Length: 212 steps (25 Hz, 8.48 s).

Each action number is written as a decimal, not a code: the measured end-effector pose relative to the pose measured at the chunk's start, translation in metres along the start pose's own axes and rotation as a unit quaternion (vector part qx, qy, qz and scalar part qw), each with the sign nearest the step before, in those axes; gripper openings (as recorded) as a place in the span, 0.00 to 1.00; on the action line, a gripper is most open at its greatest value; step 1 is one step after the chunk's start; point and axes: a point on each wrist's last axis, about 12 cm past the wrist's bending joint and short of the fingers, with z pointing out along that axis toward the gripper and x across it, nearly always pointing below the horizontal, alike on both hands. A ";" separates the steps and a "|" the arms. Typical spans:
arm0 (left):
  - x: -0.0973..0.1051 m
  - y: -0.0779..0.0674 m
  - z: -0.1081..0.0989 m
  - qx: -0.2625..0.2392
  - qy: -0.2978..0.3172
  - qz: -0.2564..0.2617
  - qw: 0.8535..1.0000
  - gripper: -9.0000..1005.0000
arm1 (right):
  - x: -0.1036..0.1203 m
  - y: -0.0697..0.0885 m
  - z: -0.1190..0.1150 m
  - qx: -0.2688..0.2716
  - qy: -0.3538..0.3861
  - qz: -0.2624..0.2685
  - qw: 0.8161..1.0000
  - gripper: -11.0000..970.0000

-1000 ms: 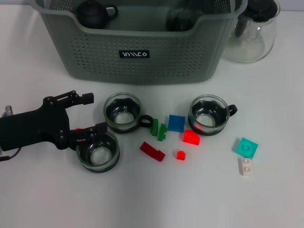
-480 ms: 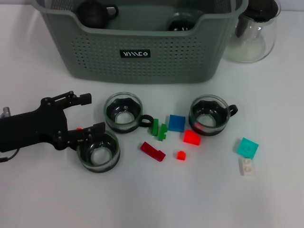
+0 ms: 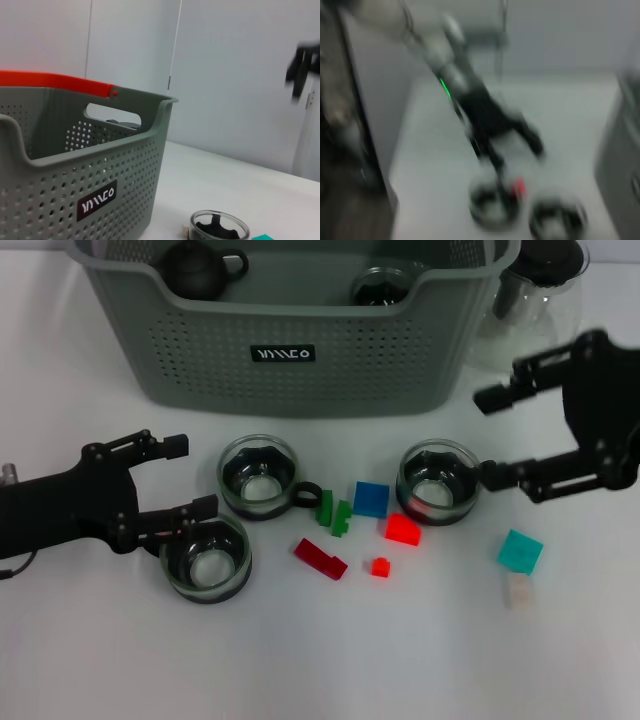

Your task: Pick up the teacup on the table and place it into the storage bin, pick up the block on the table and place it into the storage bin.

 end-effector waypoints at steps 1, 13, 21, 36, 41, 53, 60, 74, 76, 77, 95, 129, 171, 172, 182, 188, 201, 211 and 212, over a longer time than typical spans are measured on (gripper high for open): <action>0.000 0.000 0.000 0.000 0.000 0.000 1.000 0.85 | 0.003 -0.001 0.003 0.005 0.022 0.007 1.000 0.72; 0.004 -0.003 -0.002 -0.005 -0.002 -0.007 1.000 0.85 | 0.007 -0.036 0.074 -0.038 0.213 0.045 0.975 0.67; 0.005 -0.004 -0.006 -0.011 -0.004 -0.010 1.000 0.85 | 0.002 -0.043 0.104 -0.029 0.248 0.007 0.968 0.64; 0.004 -0.003 -0.003 -0.010 -0.005 -0.009 1.000 0.85 | 0.028 -0.045 0.145 -0.005 0.269 0.017 0.963 0.60; 0.005 -0.004 -0.004 -0.011 -0.005 -0.009 1.000 0.85 | 0.027 -0.046 0.144 -0.004 0.258 0.023 0.966 0.51; 0.005 -0.004 -0.003 -0.010 -0.005 -0.010 1.000 0.85 | 0.020 -0.045 0.131 -0.027 0.237 0.036 0.970 0.11; 0.005 -0.004 -0.003 -0.011 -0.004 -0.010 1.000 0.85 | -0.017 -0.054 0.058 -0.046 0.004 0.063 0.997 0.07; 0.005 -0.002 0.002 -0.011 -0.006 -0.012 1.000 0.84 | -0.098 -0.121 0.076 0.222 -0.143 0.161 0.951 0.07; 0.005 -0.002 0.004 -0.013 -0.005 -0.013 1.000 0.84 | -0.110 -0.135 0.101 0.244 -0.096 0.180 0.948 0.07; 0.006 -0.002 0.004 -0.015 -0.005 -0.013 1.000 0.84 | -0.114 -0.141 0.113 0.253 -0.072 0.188 0.946 0.07; 0.003 0.000 0.009 -0.010 -0.003 -0.012 1.000 0.84 | -0.076 -0.150 0.180 0.261 0.118 0.215 0.934 0.07; 0.002 -0.003 -0.004 0.004 0.003 -0.027 1.000 0.84 | 0.083 0.004 -0.012 0.093 -0.212 0.060 0.971 0.52; -0.103 -0.044 0.107 -0.127 0.511 -0.047 0.849 0.68 | 0.122 0.001 -0.017 0.109 -0.068 0.151 0.980 0.51; -0.103 -0.043 0.107 -0.128 0.509 -0.049 0.850 0.64 | 0.122 0.001 -0.016 0.108 -0.069 0.153 0.980 0.51; -0.091 -0.058 0.127 -0.083 0.524 -0.023 0.847 0.54 | 0.123 -0.001 -0.014 0.100 -0.072 0.157 0.980 0.51; -0.091 -0.056 0.131 -0.091 0.525 -0.022 0.846 0.48 | 0.124 0.000 -0.013 0.096 -0.073 0.160 0.980 0.51; -0.098 -0.049 0.124 -0.094 0.522 -0.040 0.847 0.16 | 0.125 0.001 -0.015 0.098 -0.078 0.161 0.979 0.51; -0.133 -0.023 0.080 0.182 0.251 -0.130 0.942 0.06 | 0.125 0.001 -0.014 0.097 -0.080 0.163 0.979 0.51; -0.137 -0.016 0.074 0.212 0.188 -0.145 0.948 0.06 | 0.125 0.001 -0.014 0.097 -0.080 0.163 0.979 0.51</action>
